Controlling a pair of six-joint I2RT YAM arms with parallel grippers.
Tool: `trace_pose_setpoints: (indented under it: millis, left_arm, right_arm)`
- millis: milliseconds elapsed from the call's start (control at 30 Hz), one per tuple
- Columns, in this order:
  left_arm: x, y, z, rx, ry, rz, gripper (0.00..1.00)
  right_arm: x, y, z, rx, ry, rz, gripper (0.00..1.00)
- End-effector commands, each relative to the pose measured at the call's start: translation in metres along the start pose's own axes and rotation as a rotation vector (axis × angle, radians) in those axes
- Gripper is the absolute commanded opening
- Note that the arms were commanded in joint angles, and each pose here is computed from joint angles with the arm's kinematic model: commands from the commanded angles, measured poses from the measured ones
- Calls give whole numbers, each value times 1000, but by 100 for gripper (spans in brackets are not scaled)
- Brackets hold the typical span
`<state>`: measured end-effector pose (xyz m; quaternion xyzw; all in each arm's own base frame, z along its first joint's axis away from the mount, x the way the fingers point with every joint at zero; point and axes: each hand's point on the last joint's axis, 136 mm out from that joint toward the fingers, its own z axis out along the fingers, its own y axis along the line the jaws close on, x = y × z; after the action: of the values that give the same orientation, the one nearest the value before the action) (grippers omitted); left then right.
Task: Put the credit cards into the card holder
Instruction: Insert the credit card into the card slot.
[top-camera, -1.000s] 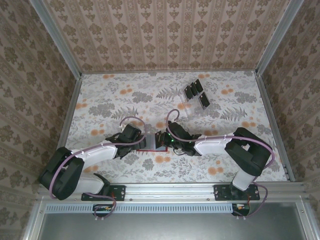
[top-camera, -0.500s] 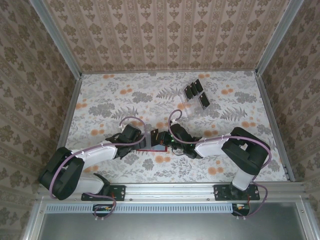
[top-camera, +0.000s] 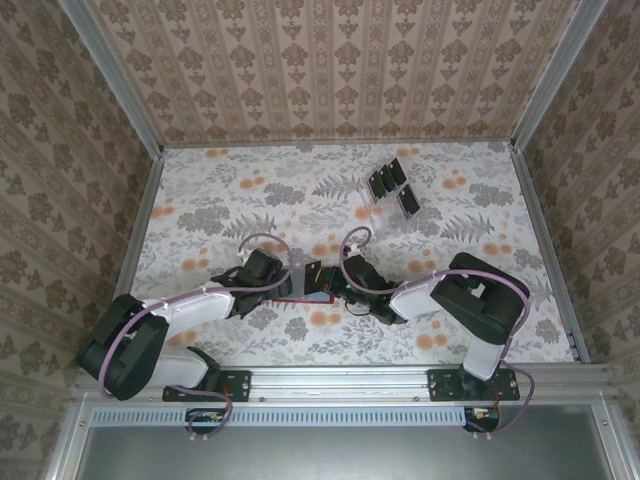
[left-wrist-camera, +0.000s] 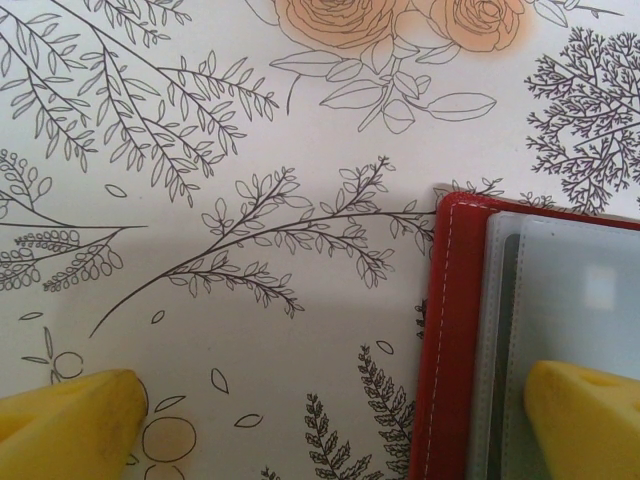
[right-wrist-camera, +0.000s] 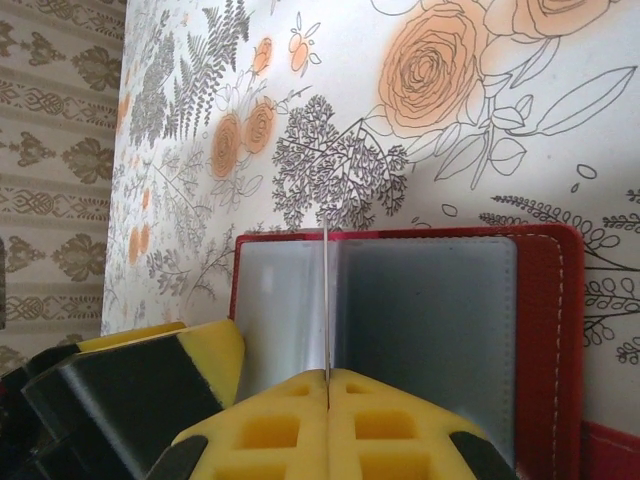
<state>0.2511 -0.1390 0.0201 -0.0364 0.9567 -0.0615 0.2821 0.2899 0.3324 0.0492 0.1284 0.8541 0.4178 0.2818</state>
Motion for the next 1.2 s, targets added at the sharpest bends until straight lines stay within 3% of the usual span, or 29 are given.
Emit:
trace_pose_setpoints:
  millis: [0,1167]
  left_arm:
    - [36,26,7,-83,114,9,100]
    - [37,27,8,-83,116,6,100]
  right_arm:
    - [-1,3,3,-34,-31,35,0]
    - [16,-6,5,-74,-11,111,0]
